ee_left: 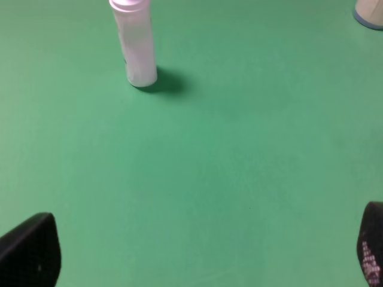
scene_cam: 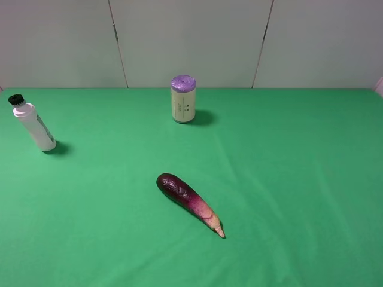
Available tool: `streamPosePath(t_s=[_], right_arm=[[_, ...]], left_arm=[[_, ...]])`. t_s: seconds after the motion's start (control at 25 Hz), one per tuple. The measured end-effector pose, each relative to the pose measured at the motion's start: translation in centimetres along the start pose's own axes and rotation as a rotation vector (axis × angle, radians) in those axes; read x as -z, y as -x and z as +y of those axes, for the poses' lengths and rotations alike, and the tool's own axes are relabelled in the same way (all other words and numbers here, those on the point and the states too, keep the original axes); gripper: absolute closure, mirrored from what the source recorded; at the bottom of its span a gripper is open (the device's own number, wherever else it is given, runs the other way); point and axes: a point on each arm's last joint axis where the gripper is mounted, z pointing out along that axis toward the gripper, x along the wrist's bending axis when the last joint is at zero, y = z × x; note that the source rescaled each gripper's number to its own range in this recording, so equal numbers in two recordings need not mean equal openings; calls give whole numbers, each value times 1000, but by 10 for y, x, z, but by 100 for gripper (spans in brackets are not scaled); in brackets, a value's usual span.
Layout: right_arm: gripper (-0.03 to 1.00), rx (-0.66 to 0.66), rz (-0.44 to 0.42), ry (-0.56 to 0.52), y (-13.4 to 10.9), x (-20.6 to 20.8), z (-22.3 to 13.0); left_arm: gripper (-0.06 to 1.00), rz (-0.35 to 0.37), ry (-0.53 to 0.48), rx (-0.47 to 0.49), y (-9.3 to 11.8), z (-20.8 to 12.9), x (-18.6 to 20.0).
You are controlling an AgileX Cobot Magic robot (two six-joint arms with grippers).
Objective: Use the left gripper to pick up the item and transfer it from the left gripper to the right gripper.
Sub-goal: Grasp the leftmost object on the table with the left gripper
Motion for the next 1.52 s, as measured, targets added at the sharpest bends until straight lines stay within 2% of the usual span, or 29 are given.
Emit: streamPosePath(t_s=[1.2,1.36,1.52], right_arm=[[-3,0,0,0,0,0,0],[-3,0,0,0,0,0,0],[-3,0,0,0,0,0,0]], left_arm=[[-6,2,4,3,0,1,3],[-6,2,8,2,1,15,13],[-6,0,-35,6,1,41,19]])
